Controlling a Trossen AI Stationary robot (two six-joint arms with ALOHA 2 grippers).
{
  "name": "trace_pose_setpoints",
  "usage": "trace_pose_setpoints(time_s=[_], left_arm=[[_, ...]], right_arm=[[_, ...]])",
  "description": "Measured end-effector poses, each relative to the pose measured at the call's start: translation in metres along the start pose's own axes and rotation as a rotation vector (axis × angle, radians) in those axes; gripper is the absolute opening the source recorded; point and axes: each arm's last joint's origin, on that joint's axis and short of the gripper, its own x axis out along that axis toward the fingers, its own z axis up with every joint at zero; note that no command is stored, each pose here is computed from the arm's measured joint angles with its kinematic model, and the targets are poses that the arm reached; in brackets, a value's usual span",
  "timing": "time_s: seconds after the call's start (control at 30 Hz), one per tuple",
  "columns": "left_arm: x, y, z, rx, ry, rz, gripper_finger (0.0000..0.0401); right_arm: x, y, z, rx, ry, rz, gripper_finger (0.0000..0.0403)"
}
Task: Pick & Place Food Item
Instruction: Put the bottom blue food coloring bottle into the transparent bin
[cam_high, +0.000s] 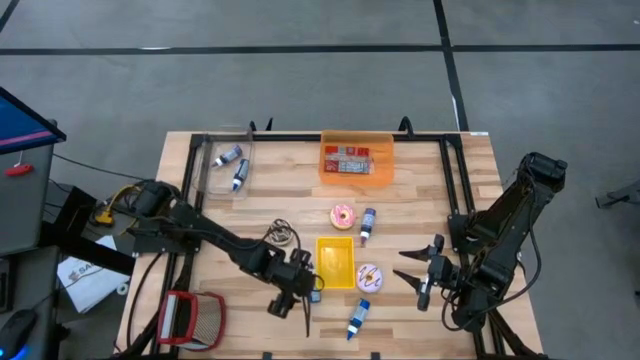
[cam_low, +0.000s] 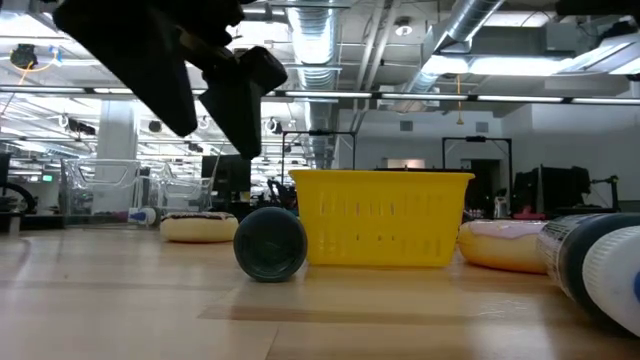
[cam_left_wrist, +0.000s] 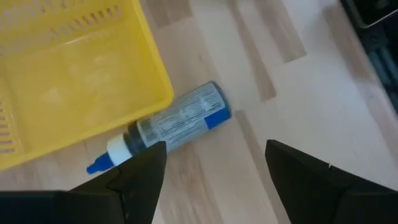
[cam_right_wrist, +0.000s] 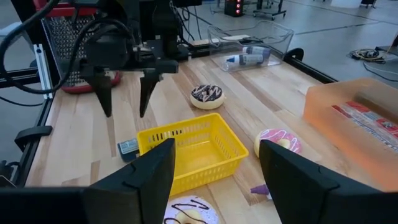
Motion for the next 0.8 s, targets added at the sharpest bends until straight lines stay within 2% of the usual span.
trace_pose_setpoints(time_s=[0.1, 0.23, 0.4, 0.57, 0.67, 0.8], left_arm=[[-0.003, -0.009, 0.008, 0.021, -0.086, -0.024, 0.0269], [-0.006, -0.023, 0.02, 0.123, -0.223, -0.04, 0.0269], [-0.005, -0.025, 0.024, 0.231, -0.272, 0.064, 0.0269], [-0.005, -0.022, 0.021, 0.226, -0.238, 0.089, 0.0269], [-0.01, -0.02, 0.017, 0.216, -0.189, 0.142, 0.0269], [-0.029, -0.02, 0.012, 0.197, -0.154, 0.219, 0.0269]], right_arm=[[0.0, 0.0, 0.0, 0.001, 0.0, 0.0, 0.0226], [0.001, -0.001, 0.0, -0.004, -0.003, -0.008, 0.0226], [0.002, -0.001, 0.001, 0.004, -0.012, -0.015, 0.0226], [0.002, 0.002, -0.002, -0.019, 0.029, 0.012, 0.0226], [0.006, 0.013, -0.01, -0.13, 0.136, 0.098, 0.0226], [0.02, 0.034, -0.016, -0.235, 0.225, 0.27, 0.0226]])
